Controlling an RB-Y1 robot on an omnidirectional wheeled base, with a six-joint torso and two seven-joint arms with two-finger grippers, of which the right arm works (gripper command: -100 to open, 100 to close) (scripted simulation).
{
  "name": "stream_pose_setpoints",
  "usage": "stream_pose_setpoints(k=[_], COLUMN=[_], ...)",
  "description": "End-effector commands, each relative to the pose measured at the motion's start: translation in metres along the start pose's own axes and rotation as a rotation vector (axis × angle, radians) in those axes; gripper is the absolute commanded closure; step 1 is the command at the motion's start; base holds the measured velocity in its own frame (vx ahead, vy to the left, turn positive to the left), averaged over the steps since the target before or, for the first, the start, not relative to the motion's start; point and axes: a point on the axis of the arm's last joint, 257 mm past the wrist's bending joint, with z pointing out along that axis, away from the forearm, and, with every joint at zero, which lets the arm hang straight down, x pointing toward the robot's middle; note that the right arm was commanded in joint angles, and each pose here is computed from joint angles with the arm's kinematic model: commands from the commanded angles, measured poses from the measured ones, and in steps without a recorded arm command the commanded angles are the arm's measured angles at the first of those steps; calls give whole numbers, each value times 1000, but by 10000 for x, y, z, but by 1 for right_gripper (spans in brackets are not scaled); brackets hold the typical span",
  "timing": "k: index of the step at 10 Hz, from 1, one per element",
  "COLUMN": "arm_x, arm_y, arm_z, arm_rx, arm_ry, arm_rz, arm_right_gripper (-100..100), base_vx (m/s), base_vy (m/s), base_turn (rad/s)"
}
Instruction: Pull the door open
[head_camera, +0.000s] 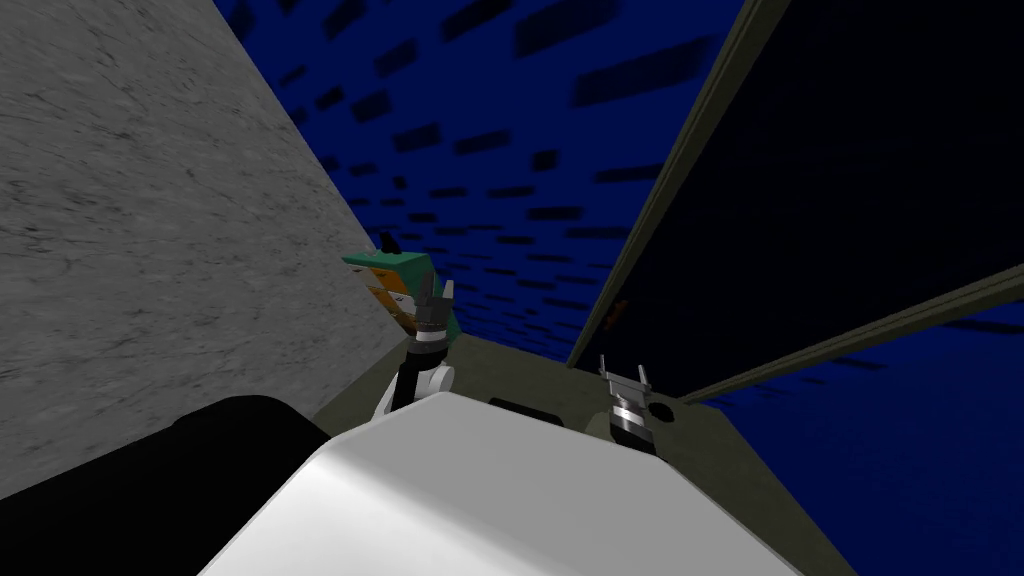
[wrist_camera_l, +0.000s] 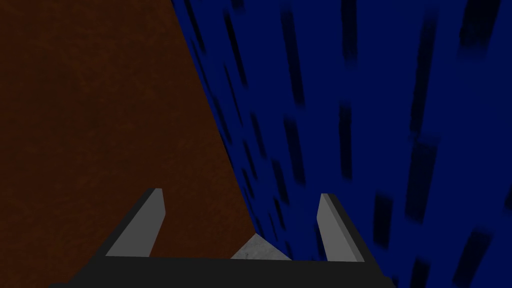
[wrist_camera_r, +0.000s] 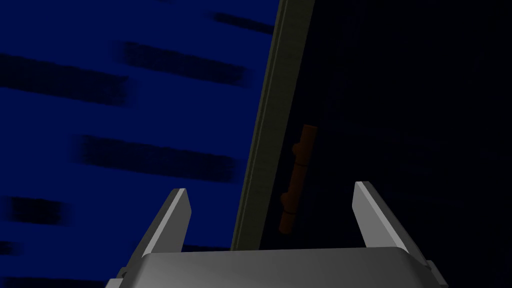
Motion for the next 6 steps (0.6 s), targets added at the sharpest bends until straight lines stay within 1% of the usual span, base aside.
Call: stream_pose_setpoints(k=[1,6], arm_x=[-123,-511], arm_y=[50,236], arm_z=[-75,-260], arm_rx=[-2,-17], arm_ry=[-28,-110], arm_rz=[32,105], arm_right_gripper=[-100,-100], base_vx=[74,74], base_vy=[-73,-69], base_turn=[122,146])
